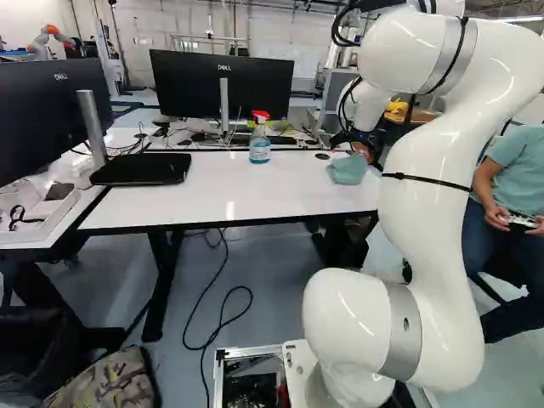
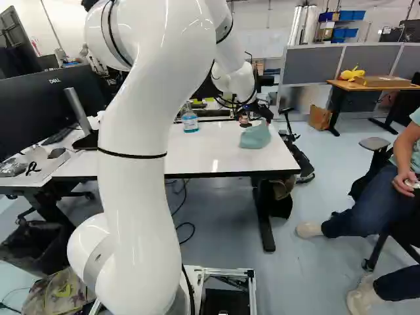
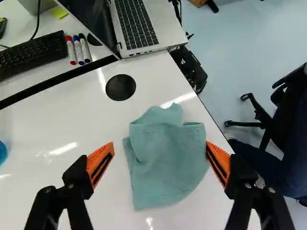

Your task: Clean the table with the green towel

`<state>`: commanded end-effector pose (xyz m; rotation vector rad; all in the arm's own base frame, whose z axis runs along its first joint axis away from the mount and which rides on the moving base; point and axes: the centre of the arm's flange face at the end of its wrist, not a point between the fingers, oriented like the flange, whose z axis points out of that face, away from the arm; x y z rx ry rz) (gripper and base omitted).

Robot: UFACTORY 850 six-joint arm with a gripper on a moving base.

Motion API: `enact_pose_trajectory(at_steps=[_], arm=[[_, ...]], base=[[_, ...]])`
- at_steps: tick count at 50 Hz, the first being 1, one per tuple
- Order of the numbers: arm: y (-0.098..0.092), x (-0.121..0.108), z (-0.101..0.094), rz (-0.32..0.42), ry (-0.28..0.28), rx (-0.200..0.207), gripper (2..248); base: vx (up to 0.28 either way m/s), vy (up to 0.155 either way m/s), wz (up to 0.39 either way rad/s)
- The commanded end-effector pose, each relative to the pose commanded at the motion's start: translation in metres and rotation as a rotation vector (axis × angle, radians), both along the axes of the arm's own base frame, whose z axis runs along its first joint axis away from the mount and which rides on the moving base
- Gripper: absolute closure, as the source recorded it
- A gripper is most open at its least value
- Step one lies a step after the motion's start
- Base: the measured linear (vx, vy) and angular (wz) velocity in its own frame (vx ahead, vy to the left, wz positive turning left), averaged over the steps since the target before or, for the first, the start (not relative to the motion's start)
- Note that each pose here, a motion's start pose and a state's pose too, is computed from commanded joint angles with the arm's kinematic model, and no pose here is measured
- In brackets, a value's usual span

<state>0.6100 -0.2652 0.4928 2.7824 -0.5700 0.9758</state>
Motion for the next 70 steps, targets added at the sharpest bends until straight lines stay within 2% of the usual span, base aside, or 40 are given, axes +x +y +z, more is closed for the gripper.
enact_pose_trajectory(at_steps=[17,34,51,70], arm=[[0.009,-0.004,-0.002,0.010,-0.013,-0.005,3],[0.028,-0.014,-0.005,0.031,-0.040,-0.016,3],[0.055,-0.030,-0.010,0.062,-0.079,-0.030,3],[0.094,-0.059,-0.020,0.108,-0.140,-0.050,3]], base=[[0.000,0.000,0.000],[0.000,0.000,0.000],[0.000,0.000,0.000],[0.000,0.000,0.000]])
